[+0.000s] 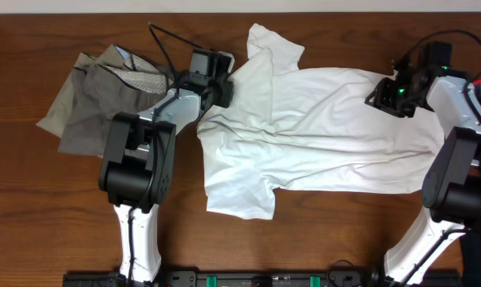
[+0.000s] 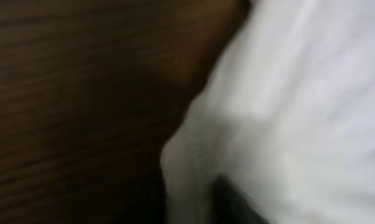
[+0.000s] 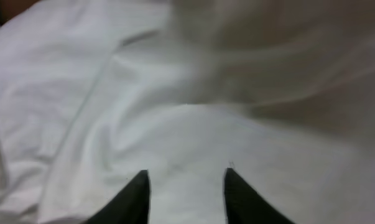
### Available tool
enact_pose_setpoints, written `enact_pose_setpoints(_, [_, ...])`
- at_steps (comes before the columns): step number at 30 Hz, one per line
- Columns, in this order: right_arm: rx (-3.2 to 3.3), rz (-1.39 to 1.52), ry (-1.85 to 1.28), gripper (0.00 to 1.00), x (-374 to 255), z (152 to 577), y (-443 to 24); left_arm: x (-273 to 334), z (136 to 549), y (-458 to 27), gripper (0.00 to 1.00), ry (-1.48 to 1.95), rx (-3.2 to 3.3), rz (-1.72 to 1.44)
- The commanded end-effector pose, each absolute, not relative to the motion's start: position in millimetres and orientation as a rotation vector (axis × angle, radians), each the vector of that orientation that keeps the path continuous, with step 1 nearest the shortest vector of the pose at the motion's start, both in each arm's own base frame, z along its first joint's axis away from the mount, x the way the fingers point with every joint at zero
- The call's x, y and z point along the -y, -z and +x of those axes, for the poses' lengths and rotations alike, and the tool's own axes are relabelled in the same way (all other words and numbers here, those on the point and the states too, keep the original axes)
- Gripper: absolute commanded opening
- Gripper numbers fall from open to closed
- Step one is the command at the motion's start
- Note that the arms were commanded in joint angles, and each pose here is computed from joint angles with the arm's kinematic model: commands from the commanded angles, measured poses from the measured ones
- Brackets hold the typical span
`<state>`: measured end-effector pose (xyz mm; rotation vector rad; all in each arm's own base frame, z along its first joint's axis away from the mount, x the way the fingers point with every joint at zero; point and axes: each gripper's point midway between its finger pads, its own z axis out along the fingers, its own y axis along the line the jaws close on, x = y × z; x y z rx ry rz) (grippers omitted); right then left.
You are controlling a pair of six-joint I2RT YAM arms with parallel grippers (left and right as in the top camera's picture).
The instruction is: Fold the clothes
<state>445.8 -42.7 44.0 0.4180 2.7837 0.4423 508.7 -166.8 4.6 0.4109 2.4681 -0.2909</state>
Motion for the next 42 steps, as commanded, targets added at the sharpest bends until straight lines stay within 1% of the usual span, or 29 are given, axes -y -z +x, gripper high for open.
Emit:
enact_pose_setpoints(1, [-2.782,0.438,-0.249,0.26,62,446,-42,163,504,13,0.06,0.272,-2.511,0.412])
enact_pose_setpoints(3, [-2.775,0.482,-0.2,0.16,70,448,-34,161,504,13,0.06,0.271,-2.517,0.408])
enact_pose_setpoints(4, [-2.777,0.49,-0.189,0.14,71,448,-29,160,503,12,0.06,0.272,-2.523,0.397])
enact_pose_setpoints(10, [-2.799,0.501,-0.186,0.06,73,454,9,145,500,8,0.06,0.27,-2.559,0.332])
enact_pose_setpoints(14, [-2.805,0.511,-0.153,0.01,78,456,23,129,496,1,0.06,0.254,-2.593,0.285])
enact_pose_setpoints(17, [-2.805,0.578,-0.07,0.01,90,453,29,108,492,-7,0.06,0.185,-2.622,0.223])
enact_pose_setpoints(21, [-2.803,0.613,-0.037,0.01,101,450,31,88,489,-13,0.06,0.148,-2.642,0.178])
enact_pose_setpoints(29, [-2.808,0.636,-0.037,0.01,104,447,32,75,479,-10,0.06,0.112,-2.695,0.148])
enact_pose_setpoints(30, [-2.805,0.639,-0.037,0.02,105,447,31,73,480,-14,0.08,0.097,-2.687,0.134])
enact_pose_setpoints(31, [-2.798,0.641,-0.036,0.04,107,448,31,72,482,-20,0.17,0.092,-2.673,0.133])
enact_pose_setpoints(32, [-2.792,0.643,-0.042,0.09,109,450,29,72,485,-31,0.35,0.091,-2.648,0.132])
enact_pose_setpoints(33, [-2.787,0.637,-0.058,0.11,110,451,26,73,488,-42,0.42,0.094,-2.625,0.132])
enact_pose_setpoints(35, [-2.771,0.581,-0.153,0.16,106,456,13,74,493,-70,0.43,0.099,-2.571,0.13])
enact_pose_setpoints(36, [-2.747,0.549,-0.219,0.23,103,460,3,75,494,-88,0.45,0.109,-2.539,0.132])
enact_pose_setpoints(37, [-2.72,0.53,-0.272,0.26,101,463,-9,77,494,-103,0.5,0.126,-2.512,0.136])
enact_pose_setpoints(39, [-2.65,0.507,-0.379,0.28,98,467,-38,88,491,-132,0.53,0.202,-2.458,0.164])
enact_pose_setpoints(40, [-2.626,0.499,-0.424,0.23,95,467,-50,97,487,-142,0.53,0.258,-2.441,0.188])
enact_pose_setpoints(41, [-2.61,0.489,-0.474,0.16,90,466,-62,107,482,-148,0.5,0.313,-2.434,0.214])
enact_pose_setpoints(42, [-2.608,0.486,-0.514,0.08,83,462,-70,119,477,-151,0.42,0.381,-2.432,0.249])
